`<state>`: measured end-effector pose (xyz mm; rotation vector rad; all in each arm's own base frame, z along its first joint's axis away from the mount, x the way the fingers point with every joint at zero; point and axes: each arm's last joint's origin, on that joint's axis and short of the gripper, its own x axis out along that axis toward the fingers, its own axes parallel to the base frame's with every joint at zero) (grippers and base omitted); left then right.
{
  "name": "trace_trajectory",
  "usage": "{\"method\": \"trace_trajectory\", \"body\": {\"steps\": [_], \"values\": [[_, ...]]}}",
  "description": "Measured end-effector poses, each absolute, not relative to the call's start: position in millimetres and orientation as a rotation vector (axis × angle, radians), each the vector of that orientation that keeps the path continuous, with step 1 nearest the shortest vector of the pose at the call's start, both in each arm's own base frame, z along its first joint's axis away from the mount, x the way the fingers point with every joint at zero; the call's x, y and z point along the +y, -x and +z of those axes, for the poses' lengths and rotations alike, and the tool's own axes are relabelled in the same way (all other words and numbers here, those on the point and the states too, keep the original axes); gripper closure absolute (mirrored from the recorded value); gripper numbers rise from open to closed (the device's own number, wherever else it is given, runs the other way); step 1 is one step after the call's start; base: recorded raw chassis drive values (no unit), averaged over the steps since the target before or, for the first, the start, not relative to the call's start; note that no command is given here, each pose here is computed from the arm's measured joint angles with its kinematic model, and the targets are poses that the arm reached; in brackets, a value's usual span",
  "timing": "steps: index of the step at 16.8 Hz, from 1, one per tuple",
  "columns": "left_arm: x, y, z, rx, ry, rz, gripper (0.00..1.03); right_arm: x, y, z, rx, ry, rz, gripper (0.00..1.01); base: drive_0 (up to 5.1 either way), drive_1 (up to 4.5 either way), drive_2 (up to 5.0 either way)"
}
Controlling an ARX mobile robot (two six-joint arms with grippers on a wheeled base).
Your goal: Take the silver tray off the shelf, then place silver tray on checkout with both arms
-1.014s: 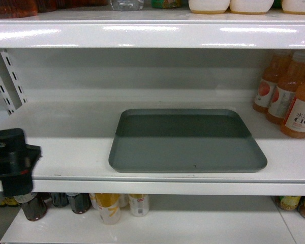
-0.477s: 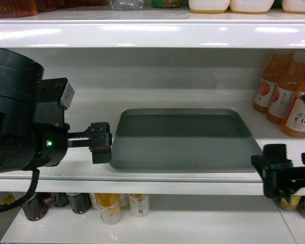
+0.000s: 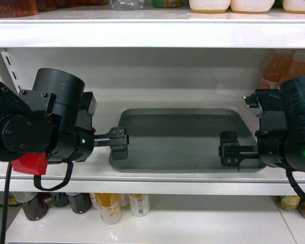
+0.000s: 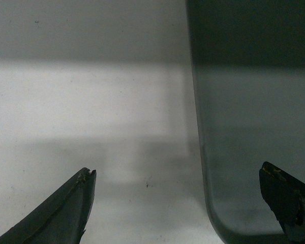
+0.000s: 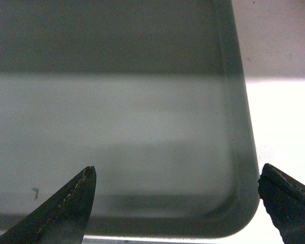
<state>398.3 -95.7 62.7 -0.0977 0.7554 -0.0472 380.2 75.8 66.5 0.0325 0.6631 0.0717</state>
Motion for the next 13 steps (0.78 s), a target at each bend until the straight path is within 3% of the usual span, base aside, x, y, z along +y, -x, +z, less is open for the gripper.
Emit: {"method": "trace_trajectory", "body": {"steps": [1, 7, 13], "values": [[-97.3, -406.1, 61.6, 0.764, 0.121, -0.048, 0.05, 74.3, -391.5, 61.7, 0.669, -0.016, 0.026, 0.03, 0.0, 0.0, 0.0], [-104.3, -418.5, 52.4, 0.821, 0.113, -0.053, 0.05, 47.2, -421.1, 43.9, 0.723, -0.026, -0.062, 0.03, 0.0, 0.0, 0.0], [-115.5, -425.1, 49.1, 0.85, 0.104, -0.051, 0.05, 34.3, -440.7, 34.7, 0.744, -0.034, -0.036, 0.03, 0.0, 0.0, 0.0]]}}
